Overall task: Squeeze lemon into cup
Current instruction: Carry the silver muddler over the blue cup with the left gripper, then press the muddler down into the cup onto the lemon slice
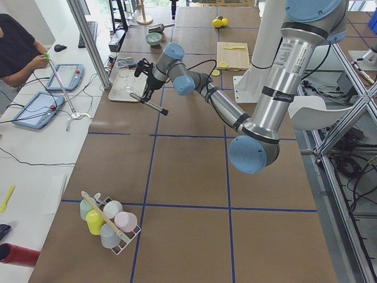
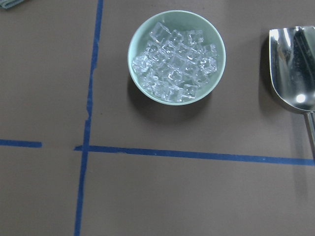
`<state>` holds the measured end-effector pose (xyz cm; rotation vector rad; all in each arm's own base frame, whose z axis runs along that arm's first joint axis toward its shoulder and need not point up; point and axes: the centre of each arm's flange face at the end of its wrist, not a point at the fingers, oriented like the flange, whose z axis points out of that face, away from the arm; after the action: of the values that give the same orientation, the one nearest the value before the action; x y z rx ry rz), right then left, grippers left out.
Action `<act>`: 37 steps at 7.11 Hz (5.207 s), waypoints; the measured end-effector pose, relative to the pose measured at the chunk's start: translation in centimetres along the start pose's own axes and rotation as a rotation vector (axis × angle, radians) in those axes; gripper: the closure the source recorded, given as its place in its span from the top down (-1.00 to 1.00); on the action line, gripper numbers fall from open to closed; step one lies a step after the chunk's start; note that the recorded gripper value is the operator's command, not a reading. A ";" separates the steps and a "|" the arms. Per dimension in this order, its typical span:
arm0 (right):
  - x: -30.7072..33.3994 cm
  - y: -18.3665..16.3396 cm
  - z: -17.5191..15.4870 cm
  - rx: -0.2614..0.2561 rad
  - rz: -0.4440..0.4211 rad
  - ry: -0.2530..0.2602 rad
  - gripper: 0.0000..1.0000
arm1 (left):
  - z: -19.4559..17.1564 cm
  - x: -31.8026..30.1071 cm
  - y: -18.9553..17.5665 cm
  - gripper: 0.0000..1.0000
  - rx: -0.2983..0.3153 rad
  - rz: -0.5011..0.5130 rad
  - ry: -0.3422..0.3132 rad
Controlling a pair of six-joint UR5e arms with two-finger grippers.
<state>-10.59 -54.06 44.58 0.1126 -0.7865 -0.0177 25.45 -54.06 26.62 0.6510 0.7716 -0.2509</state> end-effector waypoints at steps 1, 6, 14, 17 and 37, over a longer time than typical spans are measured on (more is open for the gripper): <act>2.6 0.7 -0.4 -0.002 -0.014 0.000 1.00 | -1.2 3.2 0.9 -1.00 0.085 -0.010 0.007; 9.4 3.2 -1.6 -0.005 -0.001 0.002 1.00 | -7.1 14.1 2.9 -1.00 0.274 -0.039 0.210; 24.2 8.9 -3.1 0.008 0.007 -0.040 1.00 | -10.1 18.6 8.0 -1.00 0.556 -0.072 0.521; 25.0 7.8 -2.5 -0.002 0.015 -0.039 1.00 | -9.2 20.0 13.6 -1.00 0.677 0.002 0.433; 25.0 7.9 -2.4 -0.002 0.020 -0.038 1.00 | -3.1 27.5 26.7 -1.00 0.672 0.161 0.365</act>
<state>8.59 -47.44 61.35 0.1025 -0.8259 -0.0024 54.63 -30.71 17.34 1.4162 0.9831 -0.2466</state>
